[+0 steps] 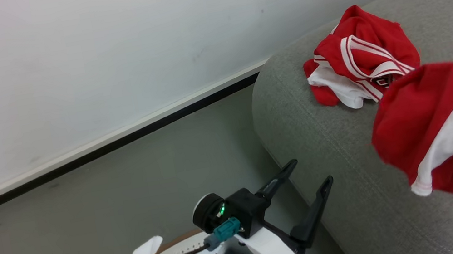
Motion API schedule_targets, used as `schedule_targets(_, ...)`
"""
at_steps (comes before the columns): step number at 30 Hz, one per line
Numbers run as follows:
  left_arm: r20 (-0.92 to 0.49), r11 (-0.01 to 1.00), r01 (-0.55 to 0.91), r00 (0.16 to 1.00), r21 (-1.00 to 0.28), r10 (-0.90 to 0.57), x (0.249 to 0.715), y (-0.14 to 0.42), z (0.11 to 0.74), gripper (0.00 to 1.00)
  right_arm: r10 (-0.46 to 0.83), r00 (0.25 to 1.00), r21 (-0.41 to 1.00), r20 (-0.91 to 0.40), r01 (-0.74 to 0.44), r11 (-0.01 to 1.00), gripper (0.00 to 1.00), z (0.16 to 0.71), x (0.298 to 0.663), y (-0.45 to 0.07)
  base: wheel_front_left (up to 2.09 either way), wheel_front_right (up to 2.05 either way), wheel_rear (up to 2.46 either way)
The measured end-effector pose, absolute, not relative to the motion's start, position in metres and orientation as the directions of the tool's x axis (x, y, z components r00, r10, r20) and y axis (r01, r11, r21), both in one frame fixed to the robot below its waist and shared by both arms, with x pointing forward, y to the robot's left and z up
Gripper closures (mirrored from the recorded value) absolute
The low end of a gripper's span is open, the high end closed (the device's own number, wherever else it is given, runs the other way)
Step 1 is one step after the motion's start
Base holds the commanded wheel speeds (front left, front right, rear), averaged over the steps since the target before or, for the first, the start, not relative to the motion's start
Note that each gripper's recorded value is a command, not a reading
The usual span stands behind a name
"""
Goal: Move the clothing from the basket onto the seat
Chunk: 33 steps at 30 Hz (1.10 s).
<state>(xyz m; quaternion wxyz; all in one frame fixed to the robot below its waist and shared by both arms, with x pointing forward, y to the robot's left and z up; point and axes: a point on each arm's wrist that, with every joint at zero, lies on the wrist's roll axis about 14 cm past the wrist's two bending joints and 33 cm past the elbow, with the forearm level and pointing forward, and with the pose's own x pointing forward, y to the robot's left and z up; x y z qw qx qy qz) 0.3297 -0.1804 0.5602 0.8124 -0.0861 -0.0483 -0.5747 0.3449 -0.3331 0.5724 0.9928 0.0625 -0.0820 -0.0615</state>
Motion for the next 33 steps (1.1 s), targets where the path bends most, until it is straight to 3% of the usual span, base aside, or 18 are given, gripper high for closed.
schedule_targets(8,0.162,0.376,0.921,0.389,-0.103,-0.907,0.359,-0.166,0.545,0.0,-0.177,0.965,-0.035,0.195,0.188,0.982,1.0,0.625,0.385,-0.384,0.0,0.0,0.0)
schedule_targets(16,0.132,0.457,0.878,0.475,-0.144,-0.87,0.403,-0.146,0.521,0.0,-0.285,0.944,-0.056,0.168,0.297,0.953,1.0,0.635,0.423,-0.437,0.0,0.0,0.0)
schedule_targets(24,0.065,0.526,0.829,0.545,-0.188,-0.836,0.444,-0.124,0.476,0.0,-0.362,0.912,-0.068,-0.19,0.356,0.932,1.0,0.52,0.456,-0.459,0.0,0.0,0.0)
schedule_targets(30,0.036,0.553,0.804,0.573,-0.219,-0.819,0.457,-0.116,0.454,0.0,-0.312,0.739,-0.088,-0.597,0.326,0.941,1.0,0.406,0.438,-0.439,0.0,0.0,0.0)
schedule_targets(31,0.032,0.557,0.801,0.577,-0.22,-0.816,0.458,-0.115,0.453,0.0,-0.305,0.718,-0.079,-0.625,0.331,0.94,0.98,0.399,0.435,-0.438,0.0,0.0,0.0)
schedule_targets(33,0.03,0.562,0.798,0.581,-0.217,-0.813,0.459,-0.113,0.452,0.0,-0.312,0.708,-0.094,-0.634,0.33,0.939,0.53,0.398,0.432,-0.441,0.0,0.0,0.0)
